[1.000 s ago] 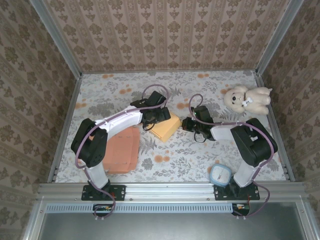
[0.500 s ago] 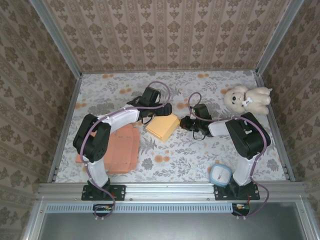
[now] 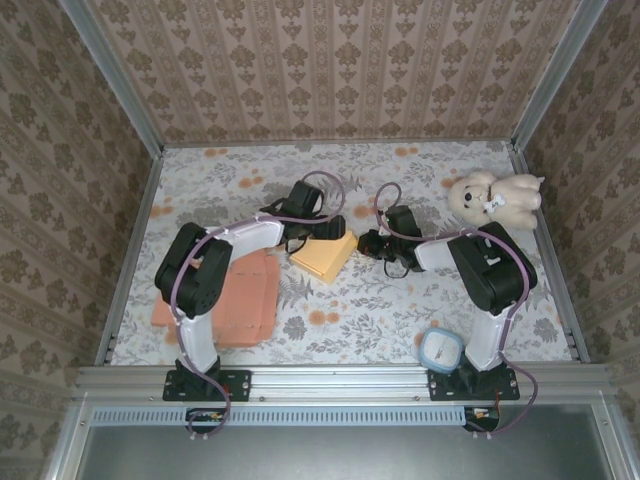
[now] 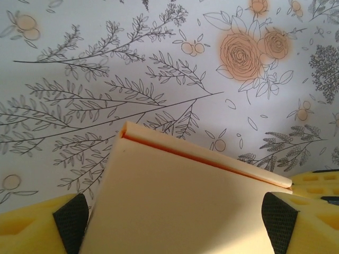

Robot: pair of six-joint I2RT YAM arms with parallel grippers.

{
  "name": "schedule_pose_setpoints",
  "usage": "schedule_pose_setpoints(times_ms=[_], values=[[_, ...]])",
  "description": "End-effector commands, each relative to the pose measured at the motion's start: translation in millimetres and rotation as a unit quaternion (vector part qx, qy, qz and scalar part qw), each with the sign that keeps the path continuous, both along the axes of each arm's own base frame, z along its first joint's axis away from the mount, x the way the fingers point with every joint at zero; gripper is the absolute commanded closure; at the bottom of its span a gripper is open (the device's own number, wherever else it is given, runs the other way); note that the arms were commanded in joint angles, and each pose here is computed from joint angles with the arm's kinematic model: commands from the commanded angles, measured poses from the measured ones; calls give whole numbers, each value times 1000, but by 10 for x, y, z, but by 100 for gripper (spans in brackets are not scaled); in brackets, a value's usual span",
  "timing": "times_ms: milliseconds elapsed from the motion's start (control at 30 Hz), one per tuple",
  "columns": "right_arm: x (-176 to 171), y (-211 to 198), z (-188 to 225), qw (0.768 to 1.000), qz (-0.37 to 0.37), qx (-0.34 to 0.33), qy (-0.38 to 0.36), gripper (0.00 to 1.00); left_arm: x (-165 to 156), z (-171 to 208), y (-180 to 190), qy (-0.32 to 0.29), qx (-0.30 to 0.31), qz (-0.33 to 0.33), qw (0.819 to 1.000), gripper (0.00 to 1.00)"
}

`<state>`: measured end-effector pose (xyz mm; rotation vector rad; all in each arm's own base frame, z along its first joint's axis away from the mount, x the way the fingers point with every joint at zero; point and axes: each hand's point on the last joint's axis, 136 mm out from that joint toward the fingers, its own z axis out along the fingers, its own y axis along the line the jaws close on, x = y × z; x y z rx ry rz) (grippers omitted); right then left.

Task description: Fold the paper box

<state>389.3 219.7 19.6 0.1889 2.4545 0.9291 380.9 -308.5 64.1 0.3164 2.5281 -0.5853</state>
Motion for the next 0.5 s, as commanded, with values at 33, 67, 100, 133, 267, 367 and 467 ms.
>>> schedule_pose_setpoints(times_ms=[33, 67, 100, 133, 267, 367, 467], values=[[-5, 4, -216, 1000, -2, -3, 27, 100, -67, -36, -237, 17, -31, -35, 999, 13], [2, 8, -222, 1000, -4, 0, 27, 100, -85, -34, -268, 18, -33, -38, 999, 13], [8, 27, -211, 1000, -2, 4, 26, 100, -118, -32, -313, 21, -38, -43, 998, 13], [16, 38, -205, 1000, -1, 7, 25, 100, -161, -28, -373, 25, -46, -50, 997, 13], [42, 91, -160, 1000, 4, 23, 22, 100, -367, 53, -657, 35, -87, -84, 992, 13], [55, 149, -107, 999, 11, 32, 19, 100, -532, 122, -897, 47, -120, -114, 985, 13], [60, 174, -57, 999, 17, 37, 15, 100, -673, 197, -1101, 56, -146, -144, 977, 14]])
